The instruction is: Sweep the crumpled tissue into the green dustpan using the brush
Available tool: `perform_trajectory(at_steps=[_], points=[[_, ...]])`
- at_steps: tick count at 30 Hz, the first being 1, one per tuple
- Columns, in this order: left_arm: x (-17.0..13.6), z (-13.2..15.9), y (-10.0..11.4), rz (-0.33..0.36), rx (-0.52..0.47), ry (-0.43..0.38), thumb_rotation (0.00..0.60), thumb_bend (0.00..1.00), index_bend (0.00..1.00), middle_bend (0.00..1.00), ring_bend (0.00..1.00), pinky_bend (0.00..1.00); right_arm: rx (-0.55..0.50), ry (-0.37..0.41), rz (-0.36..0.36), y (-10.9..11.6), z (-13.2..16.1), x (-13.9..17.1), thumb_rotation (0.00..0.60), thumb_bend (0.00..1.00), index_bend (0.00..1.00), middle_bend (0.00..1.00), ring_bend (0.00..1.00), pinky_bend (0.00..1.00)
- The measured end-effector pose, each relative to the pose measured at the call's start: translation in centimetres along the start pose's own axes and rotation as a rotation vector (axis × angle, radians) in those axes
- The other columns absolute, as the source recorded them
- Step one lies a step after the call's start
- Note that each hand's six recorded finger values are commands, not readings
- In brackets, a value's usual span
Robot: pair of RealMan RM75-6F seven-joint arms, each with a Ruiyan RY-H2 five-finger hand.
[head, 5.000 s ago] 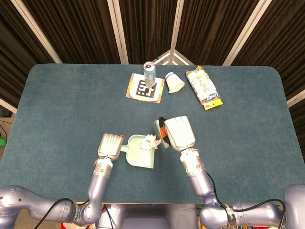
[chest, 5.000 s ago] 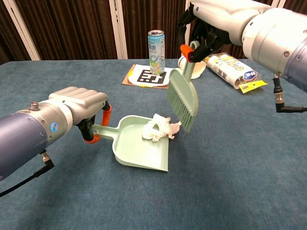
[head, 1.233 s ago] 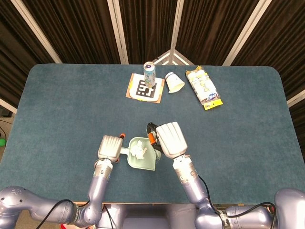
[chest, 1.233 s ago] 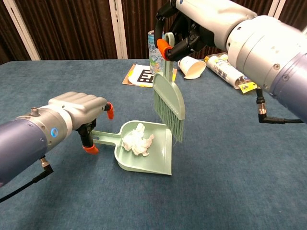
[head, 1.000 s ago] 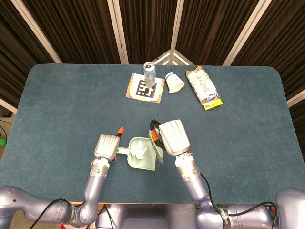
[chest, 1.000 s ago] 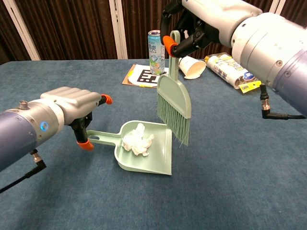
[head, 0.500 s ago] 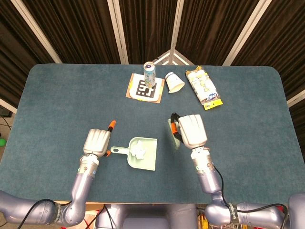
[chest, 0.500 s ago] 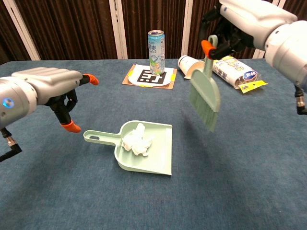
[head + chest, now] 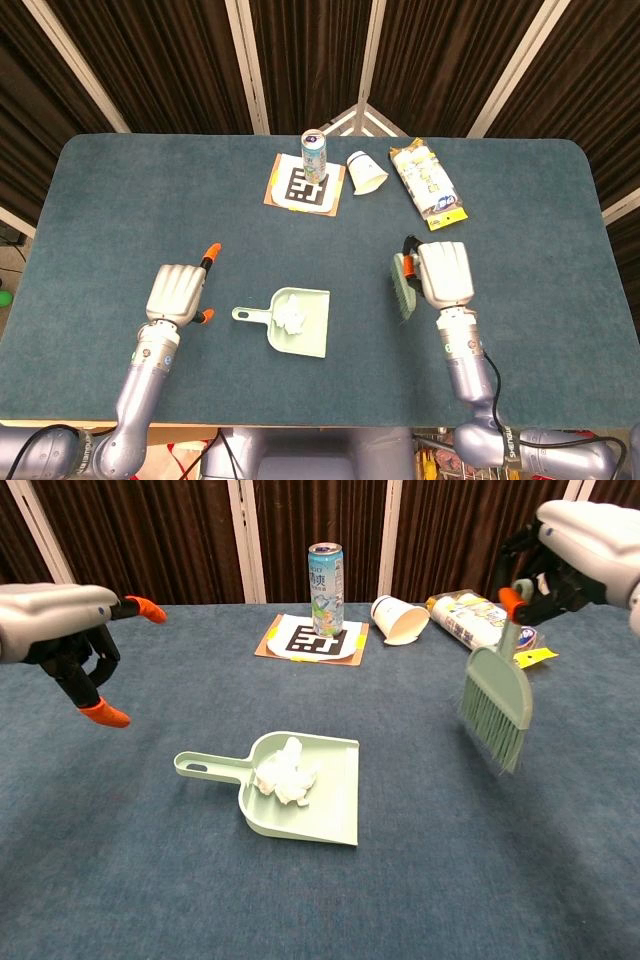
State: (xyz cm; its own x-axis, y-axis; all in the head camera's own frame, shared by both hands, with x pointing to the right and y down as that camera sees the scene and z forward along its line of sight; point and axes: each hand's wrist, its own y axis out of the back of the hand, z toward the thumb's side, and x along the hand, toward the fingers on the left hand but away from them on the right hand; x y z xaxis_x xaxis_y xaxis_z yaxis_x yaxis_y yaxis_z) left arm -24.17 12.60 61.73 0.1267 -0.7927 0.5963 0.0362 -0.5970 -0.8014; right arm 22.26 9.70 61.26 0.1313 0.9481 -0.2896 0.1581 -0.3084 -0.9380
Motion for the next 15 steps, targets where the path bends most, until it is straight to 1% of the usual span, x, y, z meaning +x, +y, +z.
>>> perform_trajectory(at_steps=[1,3,5,6,9,10,12,13,15], points=[[-0.1,-0.2,0.2,0.004,-0.003,0.000,0.600,0.00,0.09,0.71,0.83,0.97,0.003,-0.008,0.001,0.0,-0.3,0.0,0.600,1.00,0.74,0.67,0.65,0.76],[-0.3,-0.5,0.5,0.011,-0.011,-0.003,0.600,0.00,0.09,0.70,0.82,0.97,0.015,-0.024,0.006,0.1,-1.1,0.0,0.600,1.00,0.67,0.61,0.59,0.64],[-0.5,-0.7,0.9,0.017,-0.019,-0.006,0.600,0.00,0.09,0.69,0.81,0.96,0.028,-0.041,0.013,0.2,-1.8,0.0,0.600,1.00,0.59,0.55,0.52,0.54],[-0.6,-0.8,1.1,0.021,-0.026,-0.009,0.600,0.00,0.09,0.68,0.81,0.95,0.036,-0.048,0.017,0.3,-2.1,0.0,0.600,1.00,0.52,0.51,0.47,0.49],[-1.1,-1.1,1.4,0.027,-0.033,-0.016,0.600,0.00,0.09,0.62,0.74,0.90,0.063,-0.080,0.040,0.3,-3.4,0.1,0.600,1.00,0.23,0.28,0.21,0.27],[-1.2,-1.2,1.5,0.028,-0.035,-0.018,0.600,0.00,0.08,0.58,0.69,0.86,0.071,-0.091,0.049,0.3,-3.8,0.2,0.600,0.98,0.14,0.21,0.14,0.21],[-1.5,-1.4,1.6,0.030,-0.041,-0.023,0.600,0.00,0.05,0.46,0.57,0.73,0.087,-0.118,0.072,0.3,-4.6,0.4,0.600,0.92,0.03,0.10,0.04,0.14],[-1.7,-1.5,1.7,0.030,-0.043,-0.024,0.600,0.00,0.02,0.39,0.50,0.66,0.095,-0.131,0.081,0.3,-4.9,0.5,0.600,0.87,0.00,0.05,0.01,0.12],[-1.9,-1.7,1.7,0.031,-0.044,-0.025,0.600,0.00,0.00,0.29,0.39,0.55,0.122,-0.160,0.096,0.5,-5.8,0.6,0.600,0.82,0.00,0.01,0.00,0.09]])
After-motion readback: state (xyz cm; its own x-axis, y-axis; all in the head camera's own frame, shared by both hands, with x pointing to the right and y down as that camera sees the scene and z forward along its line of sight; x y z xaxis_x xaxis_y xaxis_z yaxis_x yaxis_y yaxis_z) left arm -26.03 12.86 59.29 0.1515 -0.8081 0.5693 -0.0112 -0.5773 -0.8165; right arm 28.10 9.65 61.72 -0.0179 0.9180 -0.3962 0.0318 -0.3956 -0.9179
